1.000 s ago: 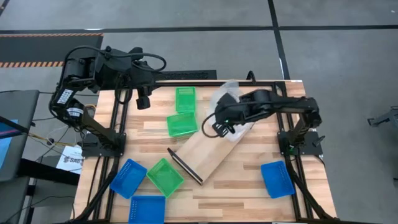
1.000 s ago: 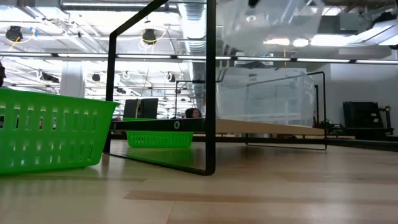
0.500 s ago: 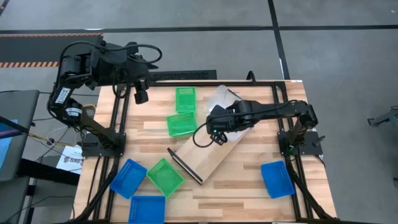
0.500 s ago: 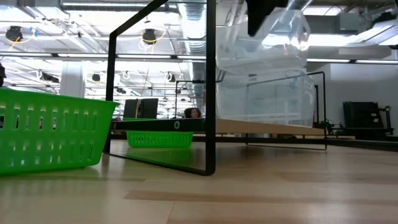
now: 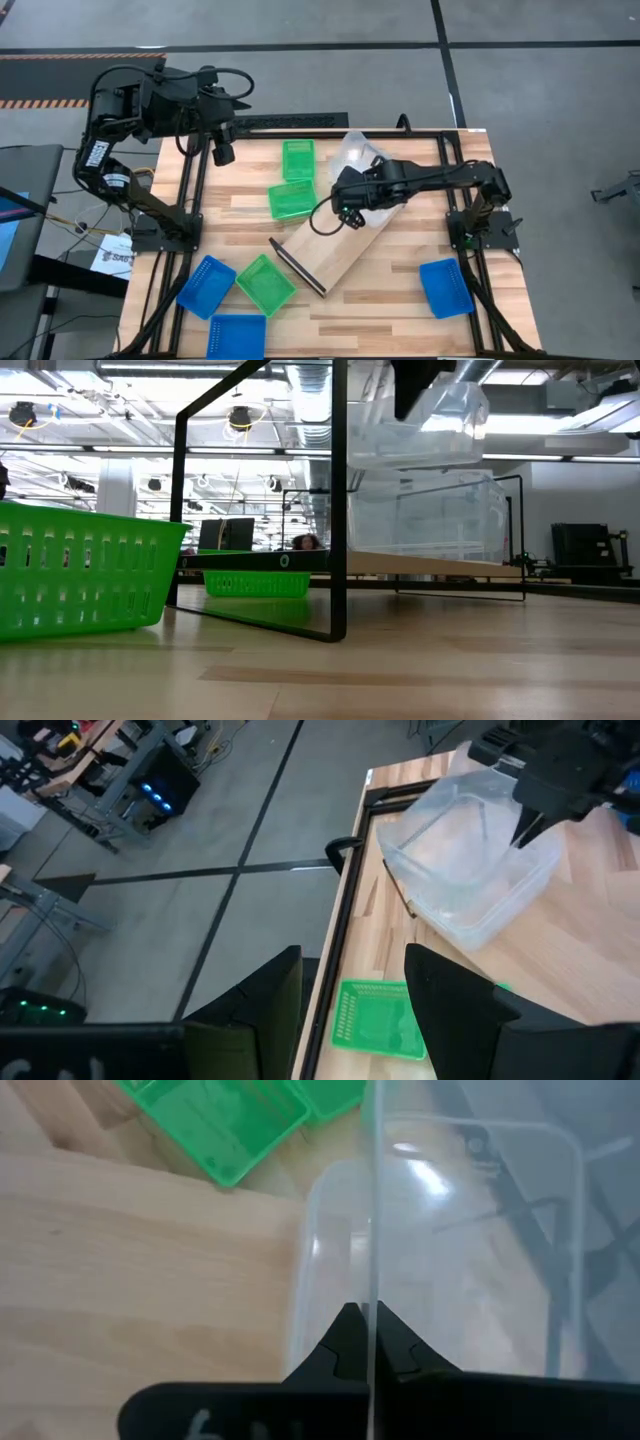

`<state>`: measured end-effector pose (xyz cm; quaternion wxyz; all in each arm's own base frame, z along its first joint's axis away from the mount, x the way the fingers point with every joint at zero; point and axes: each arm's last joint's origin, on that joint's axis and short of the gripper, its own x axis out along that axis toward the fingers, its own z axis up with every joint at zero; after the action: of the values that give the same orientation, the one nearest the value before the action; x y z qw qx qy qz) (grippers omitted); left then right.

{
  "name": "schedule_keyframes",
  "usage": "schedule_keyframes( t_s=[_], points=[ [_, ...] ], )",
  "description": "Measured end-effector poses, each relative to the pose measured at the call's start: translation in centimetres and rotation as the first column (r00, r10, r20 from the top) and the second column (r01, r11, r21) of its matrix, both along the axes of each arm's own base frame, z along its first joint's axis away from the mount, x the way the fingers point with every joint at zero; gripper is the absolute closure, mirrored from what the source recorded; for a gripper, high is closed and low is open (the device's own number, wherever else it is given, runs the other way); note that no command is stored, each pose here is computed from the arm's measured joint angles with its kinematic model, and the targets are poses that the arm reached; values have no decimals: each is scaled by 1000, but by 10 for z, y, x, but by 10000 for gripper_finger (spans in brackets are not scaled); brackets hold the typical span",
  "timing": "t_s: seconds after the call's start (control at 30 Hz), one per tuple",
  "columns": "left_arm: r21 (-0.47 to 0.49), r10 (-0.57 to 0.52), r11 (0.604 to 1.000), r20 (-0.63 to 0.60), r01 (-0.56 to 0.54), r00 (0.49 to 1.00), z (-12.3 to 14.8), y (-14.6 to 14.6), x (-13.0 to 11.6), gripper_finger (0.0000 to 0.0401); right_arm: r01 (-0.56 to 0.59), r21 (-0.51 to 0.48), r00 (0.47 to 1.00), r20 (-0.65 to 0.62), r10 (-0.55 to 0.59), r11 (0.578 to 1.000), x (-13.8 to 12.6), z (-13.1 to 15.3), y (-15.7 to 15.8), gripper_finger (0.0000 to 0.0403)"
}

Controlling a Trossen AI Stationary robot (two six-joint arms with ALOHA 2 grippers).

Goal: Stack baskets on shelf by color
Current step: Stack the transparent bin on the other transparent bins on the shelf

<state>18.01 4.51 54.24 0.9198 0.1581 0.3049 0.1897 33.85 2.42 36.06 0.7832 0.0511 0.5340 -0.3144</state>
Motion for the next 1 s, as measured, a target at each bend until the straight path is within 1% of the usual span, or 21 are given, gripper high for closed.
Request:
schedule_keyframes(
  t_s=[0.17,0.3,0.47,0.57,0.63,0.77,1.0],
  points=[
    [5,-2,1000,7,2,1000,1,-1,-4,233,-1,-2,1000,-20,1,1000,-2,-1,0,403],
    [6,-1,1000,14,1,1000,3,-1,-7,233,1,-42,1000,-14,-1,999,-2,0,1,403],
    [6,-1,1000,16,1,1000,3,-2,-8,233,2,-66,999,-33,-5,998,-4,0,1,403],
    [3,1,1000,22,-1,1000,3,-2,-9,233,5,-104,999,-40,-10,995,-3,-9,3,403],
    [3,1,1000,23,-1,1000,4,-2,-10,233,15,-101,998,-60,-22,995,-4,-18,4,403],
    [5,0,1000,23,-1,1000,4,-2,-10,233,6,-80,999,-50,-10,997,-7,-14,5,403],
    [5,1,1000,24,-1,1000,4,-2,-10,233,12,-66,1000,-24,-14,998,-2,-21,5,402]
  ],
)
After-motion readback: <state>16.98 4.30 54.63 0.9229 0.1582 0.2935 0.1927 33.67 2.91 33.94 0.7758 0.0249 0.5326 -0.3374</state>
